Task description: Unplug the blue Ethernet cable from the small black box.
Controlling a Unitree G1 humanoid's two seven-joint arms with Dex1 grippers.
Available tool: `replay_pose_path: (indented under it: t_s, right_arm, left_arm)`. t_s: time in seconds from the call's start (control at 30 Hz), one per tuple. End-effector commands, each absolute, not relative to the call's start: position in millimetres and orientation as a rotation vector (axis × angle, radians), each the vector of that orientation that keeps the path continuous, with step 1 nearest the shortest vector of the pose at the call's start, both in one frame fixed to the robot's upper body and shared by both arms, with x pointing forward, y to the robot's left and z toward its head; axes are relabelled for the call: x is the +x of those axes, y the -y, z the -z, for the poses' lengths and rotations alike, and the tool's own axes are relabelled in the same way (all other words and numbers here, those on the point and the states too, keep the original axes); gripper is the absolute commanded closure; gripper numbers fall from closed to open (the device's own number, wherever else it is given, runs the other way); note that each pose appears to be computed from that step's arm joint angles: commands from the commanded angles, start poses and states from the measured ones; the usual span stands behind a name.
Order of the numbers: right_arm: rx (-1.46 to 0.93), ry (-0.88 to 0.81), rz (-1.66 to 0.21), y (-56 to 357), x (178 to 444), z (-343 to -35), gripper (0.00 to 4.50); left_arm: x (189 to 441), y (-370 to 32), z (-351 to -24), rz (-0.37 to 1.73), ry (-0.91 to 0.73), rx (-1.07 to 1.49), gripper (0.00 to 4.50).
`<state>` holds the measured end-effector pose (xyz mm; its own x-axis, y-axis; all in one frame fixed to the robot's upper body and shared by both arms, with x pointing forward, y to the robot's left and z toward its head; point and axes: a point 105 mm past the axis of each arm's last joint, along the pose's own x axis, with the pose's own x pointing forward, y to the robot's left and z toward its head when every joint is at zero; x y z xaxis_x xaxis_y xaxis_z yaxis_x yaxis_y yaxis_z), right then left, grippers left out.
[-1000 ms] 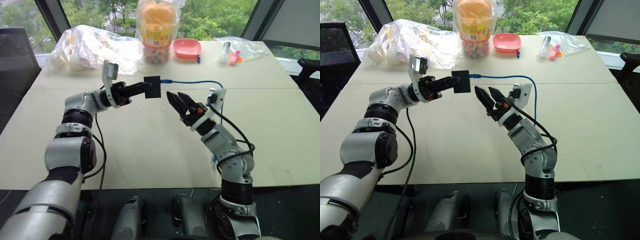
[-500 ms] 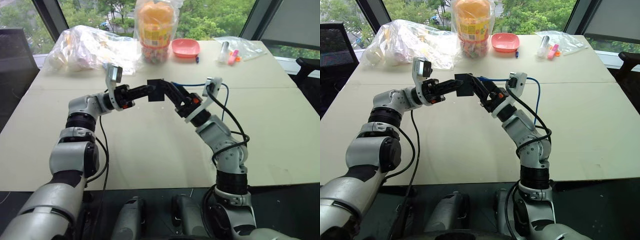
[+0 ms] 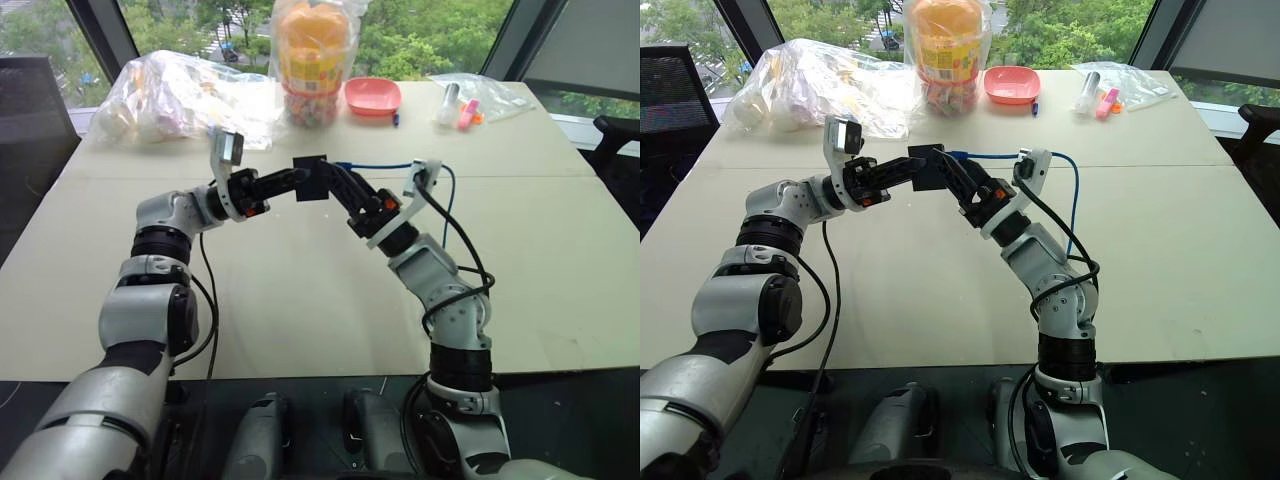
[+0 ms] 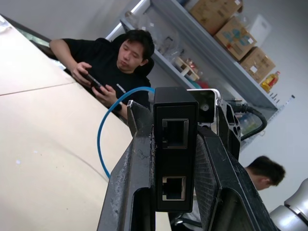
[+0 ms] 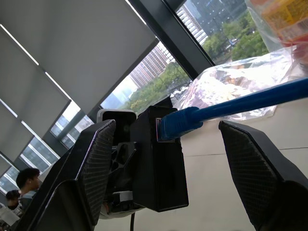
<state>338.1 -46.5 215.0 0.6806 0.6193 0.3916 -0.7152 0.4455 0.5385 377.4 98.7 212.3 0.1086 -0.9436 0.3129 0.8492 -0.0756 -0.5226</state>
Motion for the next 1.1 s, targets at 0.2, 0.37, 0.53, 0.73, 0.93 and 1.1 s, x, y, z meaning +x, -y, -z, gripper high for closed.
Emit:
replay_pose_path:
  t_s: [0.2,0.37,0.53,0.73,0.93,1.1]
  right_arm:
    - [0.773,0.197,-0.871,43.7,332.9,-226.8,1.68]
    - [0.77,0.187,-0.881,40.7,332.3,-224.7,4.21]
    - [0.784,0.185,-0.881,40.4,332.3,-223.8,4.43]
    - [0.809,0.195,-0.768,66.2,343.2,-217.7,4.43]
    - [0.718,0.233,-0.62,127.1,357.3,-217.5,4.43]
    - [0.634,0.234,-0.604,143.1,369.8,-227.5,4.43]
  left_arm:
    - [374.0,-100.2,-224.8,1.529,-0.125,-0.674,4.03]
    - [372.8,-98.5,-222.9,1.535,-0.133,-0.671,4.03]
    - [372.6,-99.0,-222.0,1.531,-0.137,-0.666,4.03]
    - [373.9,-111.1,-220.6,1.49,-0.139,-0.646,4.03]
    - [375.1,-151.0,-227.2,1.383,-0.112,-0.63,4.03]
    - [383.2,-156.2,-223.6,1.293,-0.087,-0.606,4.03]
